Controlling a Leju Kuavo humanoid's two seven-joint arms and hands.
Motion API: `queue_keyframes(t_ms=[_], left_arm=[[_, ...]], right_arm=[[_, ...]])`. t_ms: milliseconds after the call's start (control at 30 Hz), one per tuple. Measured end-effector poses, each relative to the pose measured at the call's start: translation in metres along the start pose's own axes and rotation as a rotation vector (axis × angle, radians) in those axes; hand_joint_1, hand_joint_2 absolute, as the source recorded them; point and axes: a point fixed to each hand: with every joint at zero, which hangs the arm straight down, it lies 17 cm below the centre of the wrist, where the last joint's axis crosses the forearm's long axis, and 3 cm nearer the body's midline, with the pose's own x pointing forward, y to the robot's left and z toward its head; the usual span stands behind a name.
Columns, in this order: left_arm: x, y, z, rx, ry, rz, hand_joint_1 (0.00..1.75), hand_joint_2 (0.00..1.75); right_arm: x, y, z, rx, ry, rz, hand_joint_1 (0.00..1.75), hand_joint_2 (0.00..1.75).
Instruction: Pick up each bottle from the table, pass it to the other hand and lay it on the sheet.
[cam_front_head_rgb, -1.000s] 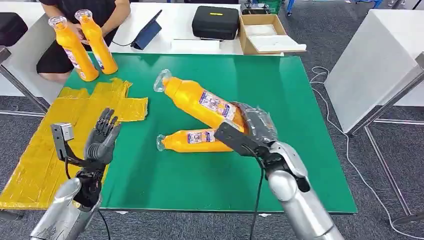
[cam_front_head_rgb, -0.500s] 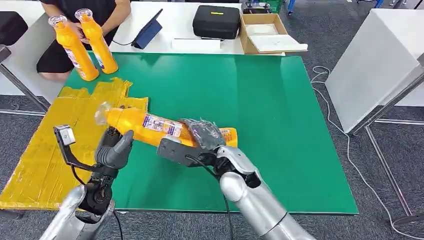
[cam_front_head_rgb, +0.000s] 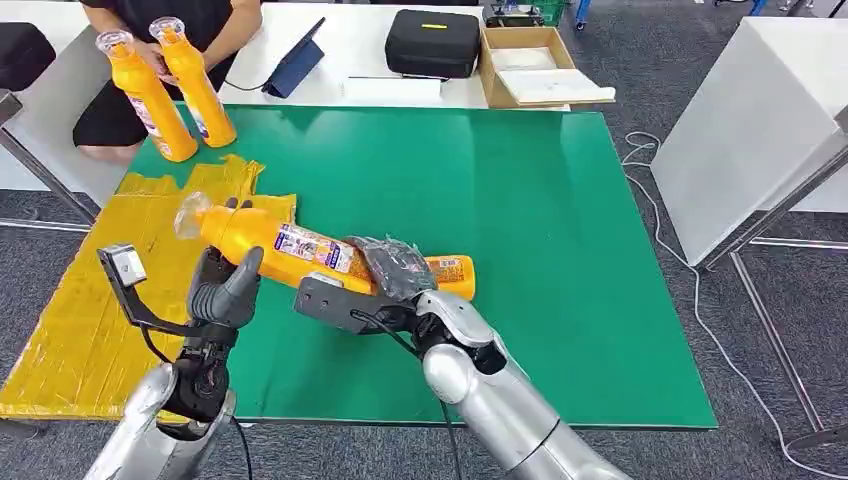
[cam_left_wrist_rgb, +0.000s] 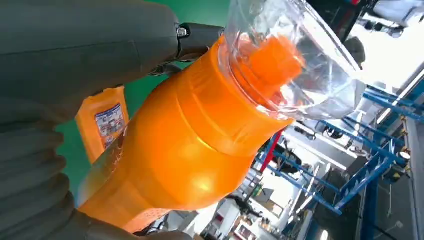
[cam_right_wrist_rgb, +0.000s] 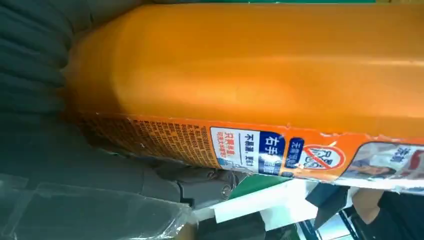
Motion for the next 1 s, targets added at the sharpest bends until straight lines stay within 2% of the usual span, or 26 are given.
queue_keyframes(t_ms=[467, 500, 533, 600, 633, 1000], left_arm=[[0.007, -0.003, -0.004, 0.029, -0.032, -0.005, 0.00, 1.75], [0.008, -0.003, -0.004, 0.029, -0.034, -0.004, 0.63, 1.75], [0.009, -0.004, -0.005, 0.030, -0.038, -0.002, 1.59, 1.75], [0.011, -0.003, -0.004, 0.034, -0.043, 0.003, 1.59, 1.75], [0.012, -0.003, -0.003, 0.036, -0.046, 0.004, 1.75, 1.75], [0.019, 0.001, 0.001, 0.061, -0.076, 0.014, 1.75, 1.75]], right_arm=[[0.035, 0.021, -0.005, 0.055, -0.041, 0.021, 1.75, 1.75], [0.037, 0.022, -0.005, 0.059, -0.043, 0.023, 1.75, 1.75], [0.040, 0.023, -0.006, 0.063, -0.045, 0.029, 1.75, 1.75], [0.044, 0.025, -0.007, 0.069, -0.047, 0.035, 1.75, 1.75], [0.046, 0.026, -0.007, 0.072, -0.048, 0.035, 1.75, 1.75], [0.048, 0.031, -0.009, 0.094, -0.047, 0.041, 1.75, 1.75]])
